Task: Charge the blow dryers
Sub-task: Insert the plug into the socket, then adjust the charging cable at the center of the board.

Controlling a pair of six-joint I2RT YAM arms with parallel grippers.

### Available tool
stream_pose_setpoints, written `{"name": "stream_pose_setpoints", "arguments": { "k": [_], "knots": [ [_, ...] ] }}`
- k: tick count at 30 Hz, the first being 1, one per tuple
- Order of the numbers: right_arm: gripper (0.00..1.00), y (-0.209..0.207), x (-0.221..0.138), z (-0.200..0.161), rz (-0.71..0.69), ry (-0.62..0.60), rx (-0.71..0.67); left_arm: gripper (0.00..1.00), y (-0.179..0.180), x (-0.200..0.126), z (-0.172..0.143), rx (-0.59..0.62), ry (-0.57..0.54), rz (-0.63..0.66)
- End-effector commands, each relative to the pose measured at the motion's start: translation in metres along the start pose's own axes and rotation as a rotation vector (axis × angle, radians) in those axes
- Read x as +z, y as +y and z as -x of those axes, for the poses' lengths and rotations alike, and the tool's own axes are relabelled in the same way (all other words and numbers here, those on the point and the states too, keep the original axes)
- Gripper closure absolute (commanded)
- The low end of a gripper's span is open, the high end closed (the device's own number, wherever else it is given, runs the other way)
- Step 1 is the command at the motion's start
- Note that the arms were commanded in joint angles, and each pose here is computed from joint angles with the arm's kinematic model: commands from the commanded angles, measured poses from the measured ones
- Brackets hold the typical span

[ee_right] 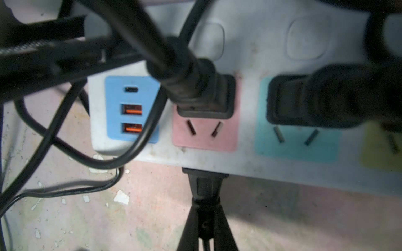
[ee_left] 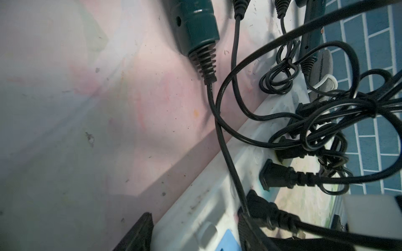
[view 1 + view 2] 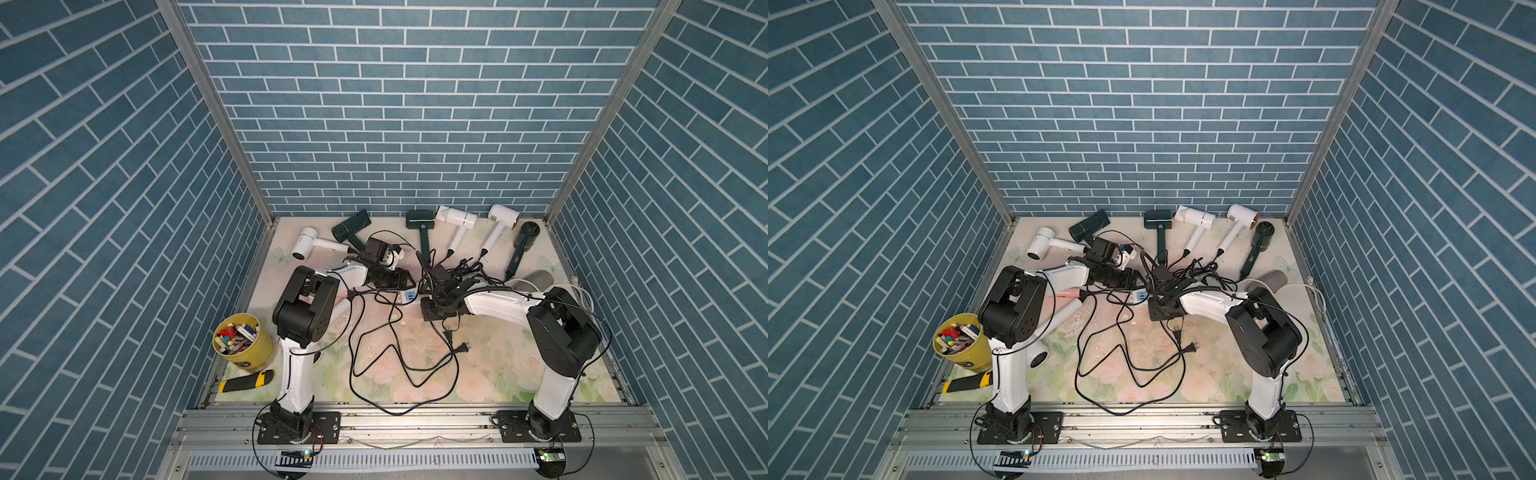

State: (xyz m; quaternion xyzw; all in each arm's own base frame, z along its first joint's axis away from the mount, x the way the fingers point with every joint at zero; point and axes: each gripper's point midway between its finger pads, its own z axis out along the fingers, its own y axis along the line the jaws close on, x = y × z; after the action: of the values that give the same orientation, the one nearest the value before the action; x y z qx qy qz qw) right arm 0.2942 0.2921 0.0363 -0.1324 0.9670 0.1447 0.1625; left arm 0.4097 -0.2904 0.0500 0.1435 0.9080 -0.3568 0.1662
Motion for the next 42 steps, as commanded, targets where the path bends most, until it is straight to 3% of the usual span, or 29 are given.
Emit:
{"name": "stream_pose_setpoints", "arguments": {
  "k": [1,7,13,15,20,26,34,37,42],
  "knots": [
    [0.79,0.000,-0.034,0.046,-0.001,-0.193,-0.017,0.30,-0.009,-0.007,-0.001,-0.018,0.050,0.008],
    [0.53,-0.012,-0.058,0.024,-0.006,-0.207,0.000,0.16,0.000,-0.040,0.045,-0.068,-0.093,0.057],
    [0.44,-0.028,-0.084,-0.006,-0.015,-0.214,0.028,0.07,-0.016,-0.074,0.058,-0.063,-0.195,0.088],
    [0.44,-0.034,-0.092,-0.019,-0.014,-0.209,0.042,0.01,-0.024,-0.088,0.056,-0.067,-0.237,0.090],
    [0.44,-0.048,-0.103,-0.057,-0.022,-0.179,0.076,0.01,-0.038,-0.133,0.039,-0.068,-0.334,0.143],
    [0.47,-0.055,-0.103,-0.098,-0.020,-0.128,0.079,0.01,-0.042,-0.164,0.000,-0.050,-0.435,0.199],
    [0.49,-0.033,-0.087,-0.121,0.073,-0.073,0.077,0.00,-0.012,-0.160,-0.045,0.026,-0.481,0.305],
    [0.50,-0.025,-0.078,-0.118,0.098,-0.065,0.095,0.01,-0.014,-0.153,-0.041,0.026,-0.457,0.292],
    [0.54,-0.035,-0.062,-0.116,0.014,-0.039,0.140,0.01,-0.012,-0.140,-0.044,0.014,-0.412,0.271]
  ]
}}
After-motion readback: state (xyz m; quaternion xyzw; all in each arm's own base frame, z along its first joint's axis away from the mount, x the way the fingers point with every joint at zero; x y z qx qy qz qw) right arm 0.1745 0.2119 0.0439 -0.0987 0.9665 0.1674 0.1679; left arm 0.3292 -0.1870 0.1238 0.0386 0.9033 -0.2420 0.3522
